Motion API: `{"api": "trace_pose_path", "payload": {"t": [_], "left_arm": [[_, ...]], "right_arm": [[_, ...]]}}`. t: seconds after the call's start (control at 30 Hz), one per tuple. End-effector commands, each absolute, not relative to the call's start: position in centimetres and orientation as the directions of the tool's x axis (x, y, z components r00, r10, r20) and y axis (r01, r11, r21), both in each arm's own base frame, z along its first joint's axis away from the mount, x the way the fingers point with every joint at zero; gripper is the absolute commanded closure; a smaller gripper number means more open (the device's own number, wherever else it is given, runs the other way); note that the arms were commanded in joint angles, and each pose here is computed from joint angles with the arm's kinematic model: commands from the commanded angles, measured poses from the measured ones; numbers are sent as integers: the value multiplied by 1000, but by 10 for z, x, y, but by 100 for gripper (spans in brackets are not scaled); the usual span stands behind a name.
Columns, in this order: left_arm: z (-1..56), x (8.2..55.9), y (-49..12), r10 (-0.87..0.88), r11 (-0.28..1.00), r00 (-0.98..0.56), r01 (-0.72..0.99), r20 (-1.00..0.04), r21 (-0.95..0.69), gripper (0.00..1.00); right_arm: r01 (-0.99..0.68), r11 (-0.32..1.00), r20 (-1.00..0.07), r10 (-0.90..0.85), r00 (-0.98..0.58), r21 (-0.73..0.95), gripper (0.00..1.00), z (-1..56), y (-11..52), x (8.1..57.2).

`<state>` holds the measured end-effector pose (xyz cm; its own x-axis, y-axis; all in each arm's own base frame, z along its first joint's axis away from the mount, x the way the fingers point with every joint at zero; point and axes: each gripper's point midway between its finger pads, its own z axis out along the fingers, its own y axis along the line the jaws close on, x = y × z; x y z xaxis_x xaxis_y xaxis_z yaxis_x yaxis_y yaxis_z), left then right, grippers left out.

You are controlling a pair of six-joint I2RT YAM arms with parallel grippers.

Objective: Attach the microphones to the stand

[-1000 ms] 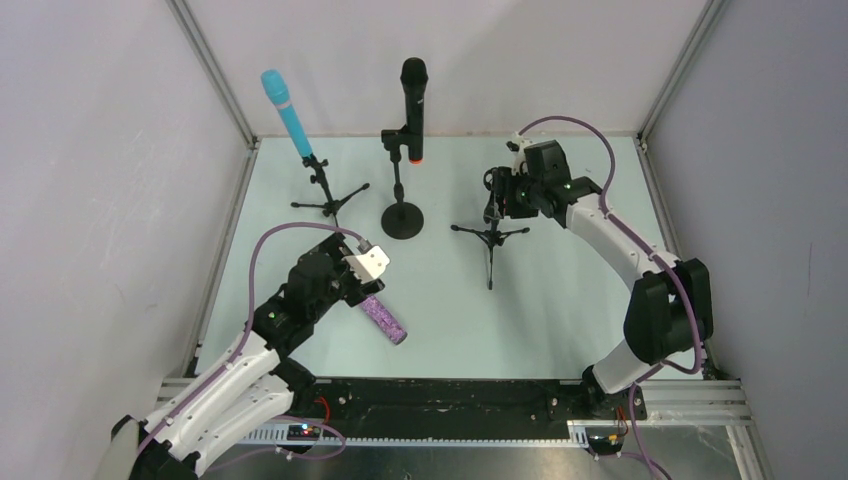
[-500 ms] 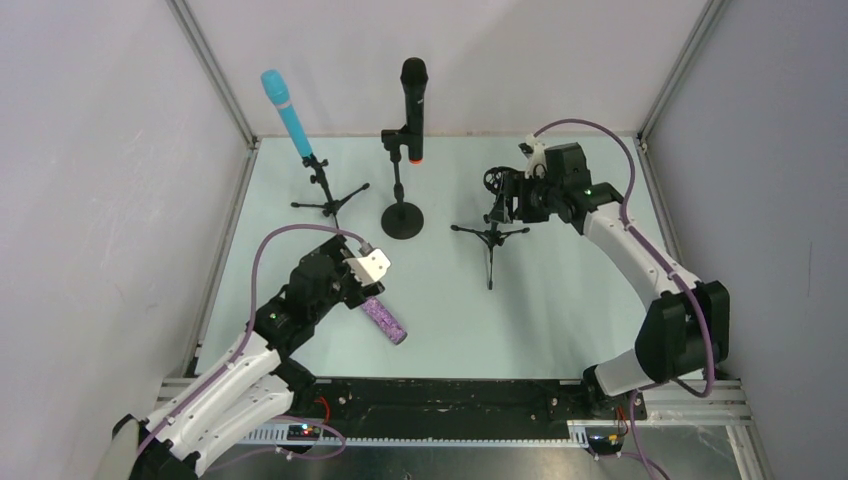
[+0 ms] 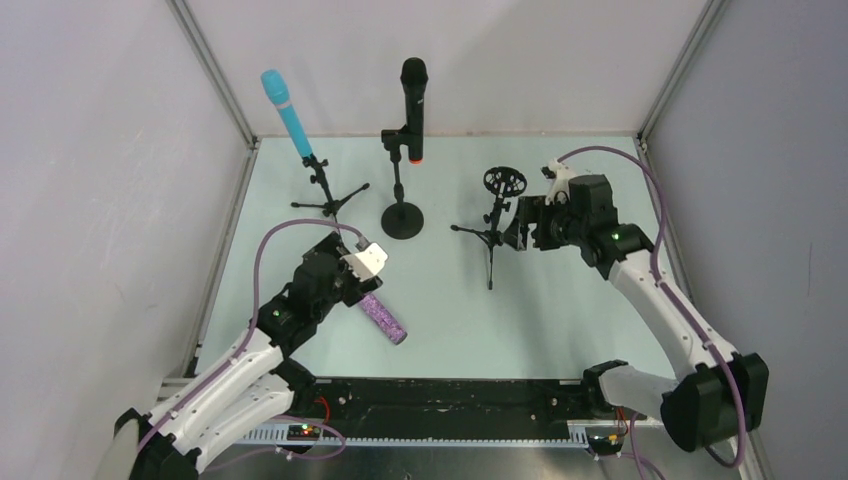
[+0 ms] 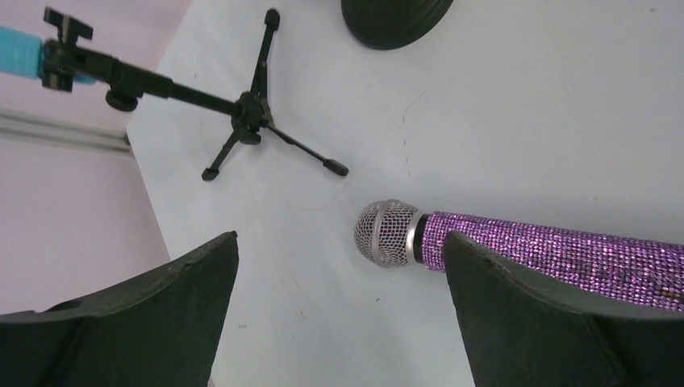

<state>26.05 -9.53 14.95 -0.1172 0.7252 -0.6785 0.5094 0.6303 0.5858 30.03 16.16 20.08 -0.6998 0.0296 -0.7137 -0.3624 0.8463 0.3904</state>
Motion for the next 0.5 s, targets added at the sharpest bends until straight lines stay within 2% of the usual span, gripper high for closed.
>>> {"api": "trace_pose_path", "payload": {"t": [0.0,0.13,0.47], "left_arm": [[169,272,-85,645,744,-192,379,-739,550,0],[173,275,-79,568,815,-252,307,-783,492,0],[172,283,-85,351,922,-348,288,-869,257,0]], "right_arm": [[-371,852,-783,70,-618,369,15,223,160,294],[-387,856,-792,40,-610,342,15,223,165,281],[-521,818,-846,-84,-526,243,14,232,210,250]]}}
